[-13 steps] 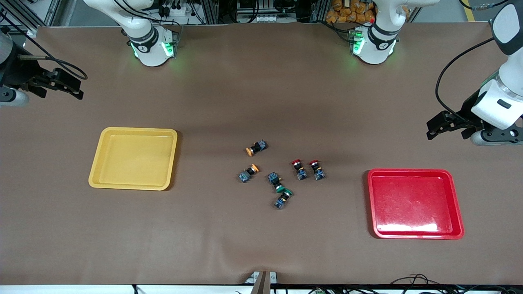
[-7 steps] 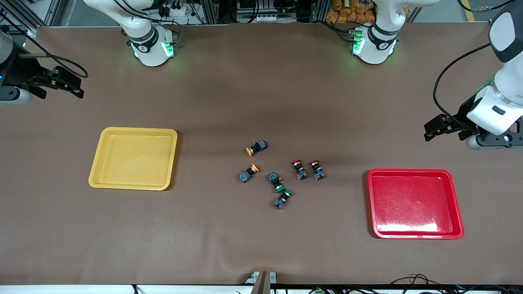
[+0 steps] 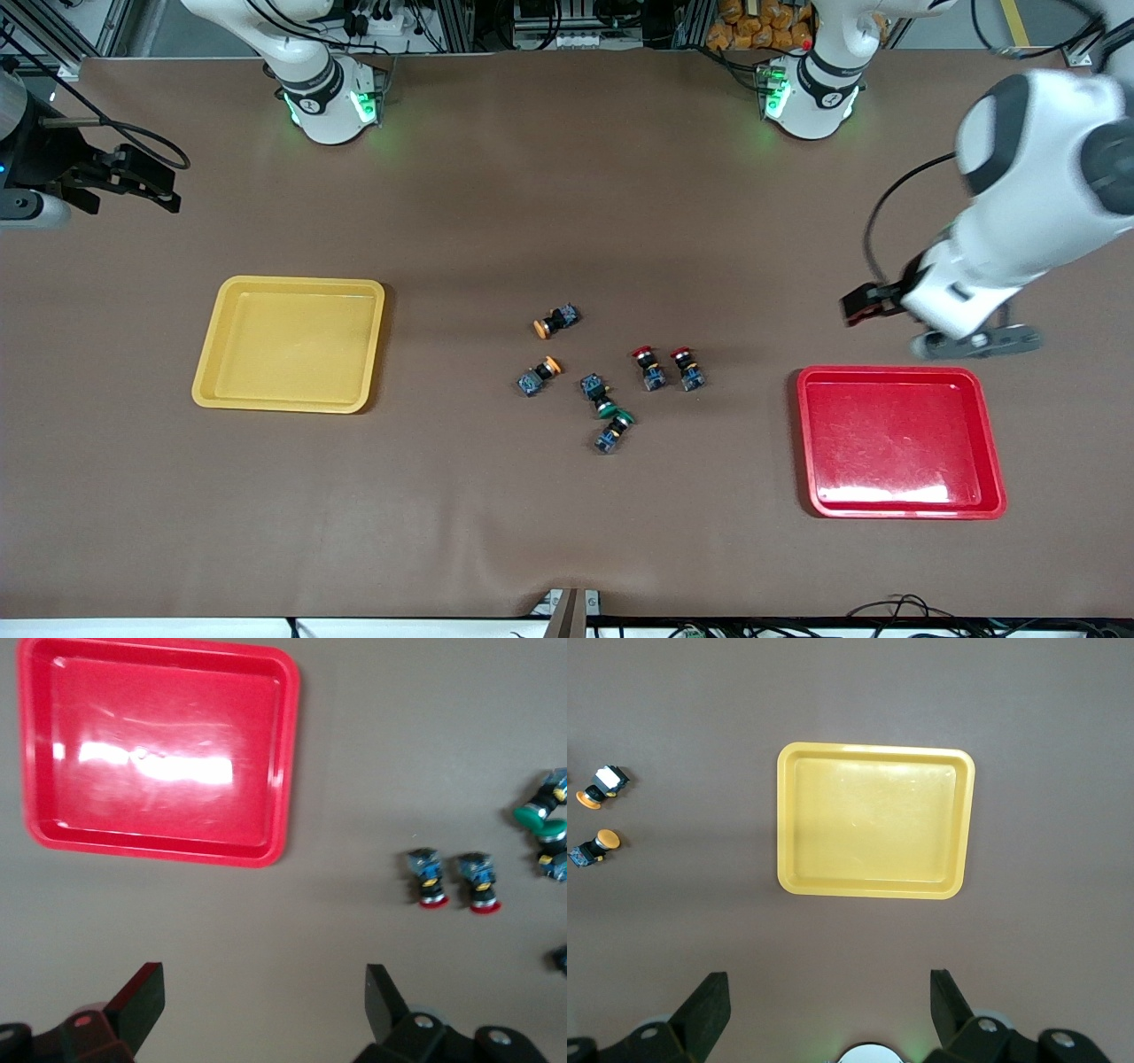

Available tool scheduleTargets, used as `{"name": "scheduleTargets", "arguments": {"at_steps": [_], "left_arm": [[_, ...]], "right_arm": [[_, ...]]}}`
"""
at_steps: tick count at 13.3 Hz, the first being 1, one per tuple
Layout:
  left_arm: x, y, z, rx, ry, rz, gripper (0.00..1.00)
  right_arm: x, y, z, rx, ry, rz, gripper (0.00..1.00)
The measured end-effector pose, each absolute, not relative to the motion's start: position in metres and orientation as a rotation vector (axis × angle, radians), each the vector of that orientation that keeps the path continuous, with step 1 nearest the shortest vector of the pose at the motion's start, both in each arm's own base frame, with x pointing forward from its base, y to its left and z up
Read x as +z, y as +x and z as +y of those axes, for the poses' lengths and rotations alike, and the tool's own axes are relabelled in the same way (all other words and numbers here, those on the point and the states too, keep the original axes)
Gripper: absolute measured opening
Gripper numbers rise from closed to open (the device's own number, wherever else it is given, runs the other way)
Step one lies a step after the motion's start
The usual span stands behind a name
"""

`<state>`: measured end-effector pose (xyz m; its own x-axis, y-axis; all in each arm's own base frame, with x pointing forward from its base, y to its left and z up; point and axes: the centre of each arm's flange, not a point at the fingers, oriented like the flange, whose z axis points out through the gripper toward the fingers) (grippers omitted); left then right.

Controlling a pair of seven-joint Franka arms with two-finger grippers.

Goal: Place red and yellow buttons in trays
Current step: 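Reach the left gripper down and grasp a red-capped button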

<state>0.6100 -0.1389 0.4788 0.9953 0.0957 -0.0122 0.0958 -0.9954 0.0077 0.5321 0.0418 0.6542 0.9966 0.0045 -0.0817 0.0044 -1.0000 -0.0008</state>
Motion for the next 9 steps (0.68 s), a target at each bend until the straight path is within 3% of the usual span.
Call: {"name": "scheduleTargets", "arguments": {"at_steps": [9], "left_arm": [[0.337,0.632,-0.239,-0.121,3.146,0.457,1.00]], "right_arm": [[0.653,0.533,0.041,0.133,-3.138,-0.006,1.00]]}}
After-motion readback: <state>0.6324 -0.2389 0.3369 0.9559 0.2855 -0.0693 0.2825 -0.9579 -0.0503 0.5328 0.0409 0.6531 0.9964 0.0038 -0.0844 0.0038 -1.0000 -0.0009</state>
